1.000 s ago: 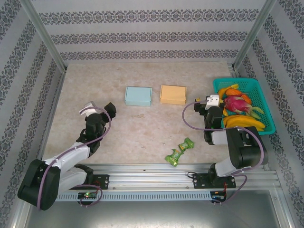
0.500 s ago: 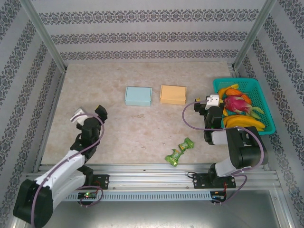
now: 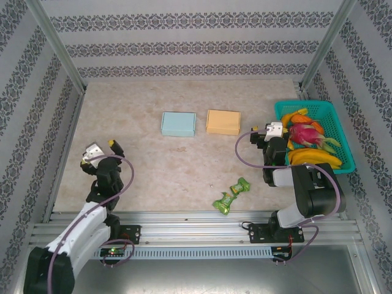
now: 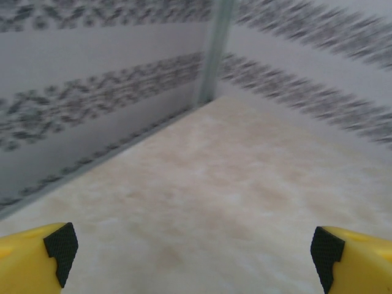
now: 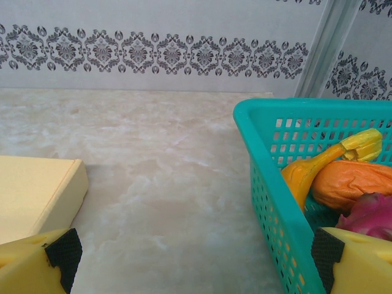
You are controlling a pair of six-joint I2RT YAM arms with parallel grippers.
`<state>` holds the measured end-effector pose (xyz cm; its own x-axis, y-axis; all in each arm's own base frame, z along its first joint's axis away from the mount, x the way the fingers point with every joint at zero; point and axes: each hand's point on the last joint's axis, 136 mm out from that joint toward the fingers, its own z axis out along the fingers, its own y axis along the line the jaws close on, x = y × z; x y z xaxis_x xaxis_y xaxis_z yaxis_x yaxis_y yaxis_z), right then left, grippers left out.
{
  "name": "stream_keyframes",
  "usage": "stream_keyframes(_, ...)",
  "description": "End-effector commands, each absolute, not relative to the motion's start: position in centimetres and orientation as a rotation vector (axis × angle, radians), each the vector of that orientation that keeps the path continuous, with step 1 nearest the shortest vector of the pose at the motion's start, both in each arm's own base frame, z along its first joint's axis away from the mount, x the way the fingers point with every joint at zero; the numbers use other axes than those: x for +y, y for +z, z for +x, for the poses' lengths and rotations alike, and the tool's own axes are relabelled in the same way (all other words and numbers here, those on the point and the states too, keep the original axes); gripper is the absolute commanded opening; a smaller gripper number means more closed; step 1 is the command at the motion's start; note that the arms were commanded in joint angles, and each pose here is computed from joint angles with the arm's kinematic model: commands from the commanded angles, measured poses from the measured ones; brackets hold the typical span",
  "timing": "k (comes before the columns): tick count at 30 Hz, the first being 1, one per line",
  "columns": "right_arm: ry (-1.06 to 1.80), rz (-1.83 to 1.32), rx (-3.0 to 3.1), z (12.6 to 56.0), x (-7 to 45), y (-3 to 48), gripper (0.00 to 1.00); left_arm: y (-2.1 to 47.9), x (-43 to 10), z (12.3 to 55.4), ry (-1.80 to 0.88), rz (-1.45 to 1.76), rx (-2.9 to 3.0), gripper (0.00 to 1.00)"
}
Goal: Fold the paper box
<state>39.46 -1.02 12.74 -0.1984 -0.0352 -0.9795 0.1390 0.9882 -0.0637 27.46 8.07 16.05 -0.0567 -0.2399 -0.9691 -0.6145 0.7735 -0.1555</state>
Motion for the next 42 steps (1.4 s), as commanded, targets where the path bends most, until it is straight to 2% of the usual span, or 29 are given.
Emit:
stream_keyframes(1,-0.103,0.103,1.861,38.9,-0.8,10.1,0.98,14.4,10.6,28.3,0.409,-0.727,1.684,1.00)
stream_keyframes(4,-0.102,0.102,1.861,38.9,-0.8,10.1,0.98,12.6,11.5,29.5,0.444,-0.720,1.739,1.00)
stream_keyframes(13,-0.100,0.103,1.863,38.9,-0.9,10.0,0.98,11.8,9.7,34.6,0.403,-0.488,1.858,1.00)
stream_keyframes(30,-0.097,0.101,1.864,38.9,-0.8,10.0,0.98,11.6,6.4,36.4,0.282,-0.245,1.917,1.00)
stream_keyframes(39,-0.098,0.102,1.865,38.9,-0.8,10.0,0.98,12.2,1.9,36.4,0.002,-0.108,1.845,1.00)
stream_keyframes(42,-0.099,0.100,1.865,38.9,-0.8,10.0,0.98,12.0,1.4,36.9,0.033,-0.092,1.861,1.00)
